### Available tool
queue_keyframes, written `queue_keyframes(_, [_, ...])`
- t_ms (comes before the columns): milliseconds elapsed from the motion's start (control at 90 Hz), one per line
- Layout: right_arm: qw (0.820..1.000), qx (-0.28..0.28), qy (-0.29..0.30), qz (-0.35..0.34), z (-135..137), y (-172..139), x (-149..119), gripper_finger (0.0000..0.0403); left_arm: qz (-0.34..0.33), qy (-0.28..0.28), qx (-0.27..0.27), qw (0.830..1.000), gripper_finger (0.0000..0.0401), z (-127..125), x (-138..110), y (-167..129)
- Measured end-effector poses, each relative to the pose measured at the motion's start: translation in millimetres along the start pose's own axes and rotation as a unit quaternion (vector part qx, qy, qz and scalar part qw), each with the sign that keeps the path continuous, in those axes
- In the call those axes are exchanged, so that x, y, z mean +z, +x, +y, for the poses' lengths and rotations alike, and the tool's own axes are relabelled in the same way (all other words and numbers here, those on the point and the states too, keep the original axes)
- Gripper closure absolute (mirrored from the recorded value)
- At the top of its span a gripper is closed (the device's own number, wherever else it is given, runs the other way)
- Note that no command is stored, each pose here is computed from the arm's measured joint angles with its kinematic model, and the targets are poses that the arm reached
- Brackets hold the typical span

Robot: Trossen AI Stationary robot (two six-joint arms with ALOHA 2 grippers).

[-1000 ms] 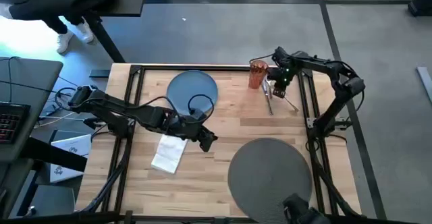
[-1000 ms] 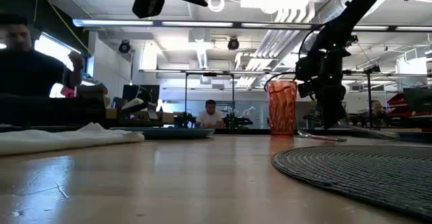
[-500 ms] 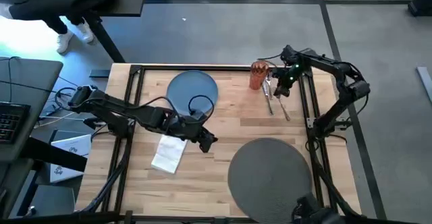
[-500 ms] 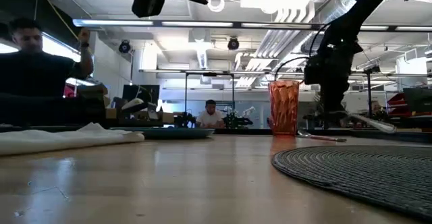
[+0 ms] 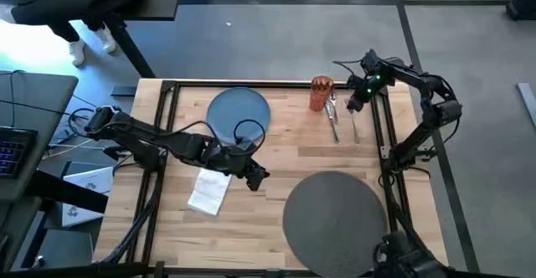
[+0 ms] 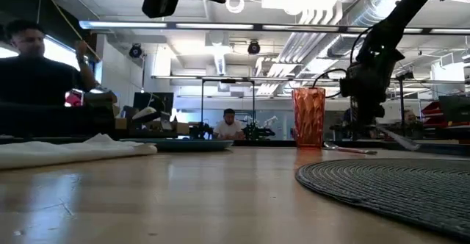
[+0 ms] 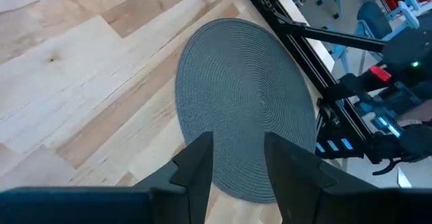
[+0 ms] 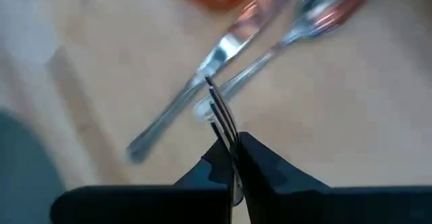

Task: Set table place
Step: Remove the fork from the white table napkin, then fold the white table napkin

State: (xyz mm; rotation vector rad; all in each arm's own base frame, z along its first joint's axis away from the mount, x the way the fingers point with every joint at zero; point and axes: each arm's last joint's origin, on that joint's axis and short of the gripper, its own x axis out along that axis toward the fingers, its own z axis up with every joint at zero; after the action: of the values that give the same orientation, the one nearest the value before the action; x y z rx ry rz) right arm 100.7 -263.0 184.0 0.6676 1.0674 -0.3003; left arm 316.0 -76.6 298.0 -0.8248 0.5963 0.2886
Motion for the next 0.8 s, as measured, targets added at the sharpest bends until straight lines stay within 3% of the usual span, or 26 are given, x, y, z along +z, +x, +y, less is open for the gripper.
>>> queue_keyframes(278, [0.999, -0.027, 0.035, -0.013, -5.4, 18.3, -9.7, 0.0399, 0.019, -0.024, -0.003, 1.0, 0.0284, -0.4, -3.2, -0.4])
queue_keyframes(444, [0.995, -0.056, 0.087, -0.004, -7.9, 18.5, -11.2, 0.0358, 0.035, -0.048, 0.009, 0.998, 0.0284, -0.7, -11.1, -2.1])
queue_keyframes(600, [0.994, -0.055, 0.09, -0.033, -5.2, 0.9, -1.9, 0.0302, 0.051, -0.066, 0.028, 0.996, 0.0284, 0.3, -18.5, -3.7])
queue_keyframes(800, [0.979, -0.143, 0.111, -0.092, 15.7, -43.5, 4.1, 0.0275, 0.079, -0.094, 0.083, 0.989, 0.0284, 8.1, -29.1, -7.0])
